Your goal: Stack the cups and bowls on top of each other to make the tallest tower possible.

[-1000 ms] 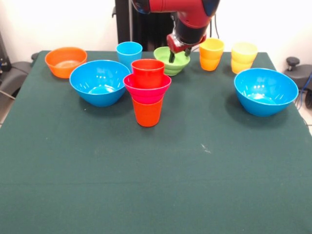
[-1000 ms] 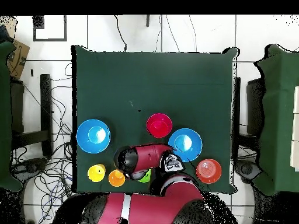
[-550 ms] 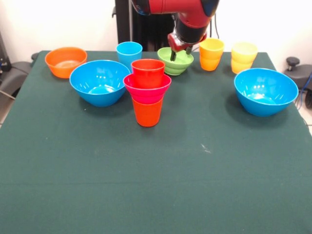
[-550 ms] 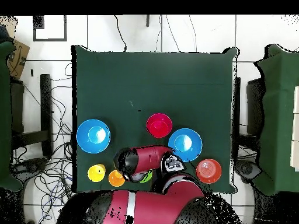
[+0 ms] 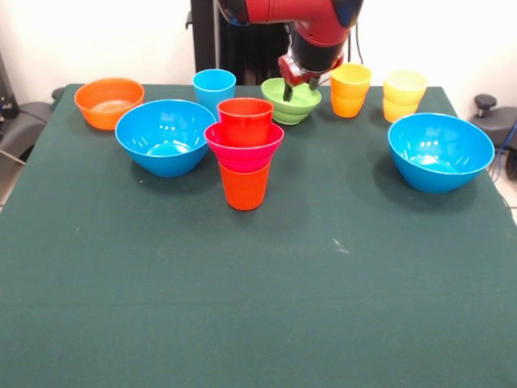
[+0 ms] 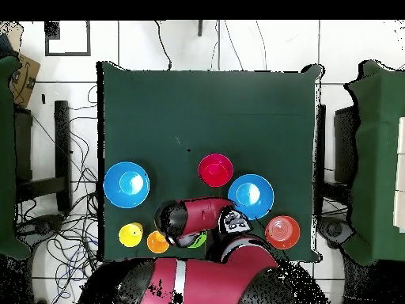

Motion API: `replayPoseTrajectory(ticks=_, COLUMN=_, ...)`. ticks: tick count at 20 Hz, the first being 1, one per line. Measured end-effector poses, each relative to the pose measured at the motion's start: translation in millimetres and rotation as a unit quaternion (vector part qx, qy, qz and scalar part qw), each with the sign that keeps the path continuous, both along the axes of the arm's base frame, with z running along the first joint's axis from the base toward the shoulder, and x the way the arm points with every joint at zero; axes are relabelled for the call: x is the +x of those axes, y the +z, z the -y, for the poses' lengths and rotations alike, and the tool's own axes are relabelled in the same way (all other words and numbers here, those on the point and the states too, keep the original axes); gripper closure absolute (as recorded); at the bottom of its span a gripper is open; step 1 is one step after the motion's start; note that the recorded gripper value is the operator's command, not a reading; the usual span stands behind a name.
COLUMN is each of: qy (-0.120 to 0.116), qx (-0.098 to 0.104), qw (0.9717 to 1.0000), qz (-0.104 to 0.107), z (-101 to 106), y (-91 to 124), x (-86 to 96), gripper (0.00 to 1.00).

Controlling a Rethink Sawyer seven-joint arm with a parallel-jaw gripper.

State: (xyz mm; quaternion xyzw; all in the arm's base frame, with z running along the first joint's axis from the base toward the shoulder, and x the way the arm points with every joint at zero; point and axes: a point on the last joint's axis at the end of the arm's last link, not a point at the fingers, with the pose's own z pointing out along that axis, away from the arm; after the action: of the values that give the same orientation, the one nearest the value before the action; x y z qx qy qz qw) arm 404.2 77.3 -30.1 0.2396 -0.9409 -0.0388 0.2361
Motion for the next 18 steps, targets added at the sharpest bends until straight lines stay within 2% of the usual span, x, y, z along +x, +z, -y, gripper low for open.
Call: replayPoseTrajectory(ticks=18, qy=0.001, qx=0.001, qw=1.0, qz=0.004, z=-1.5, y=2.7, x=2.3, gripper=0.0)
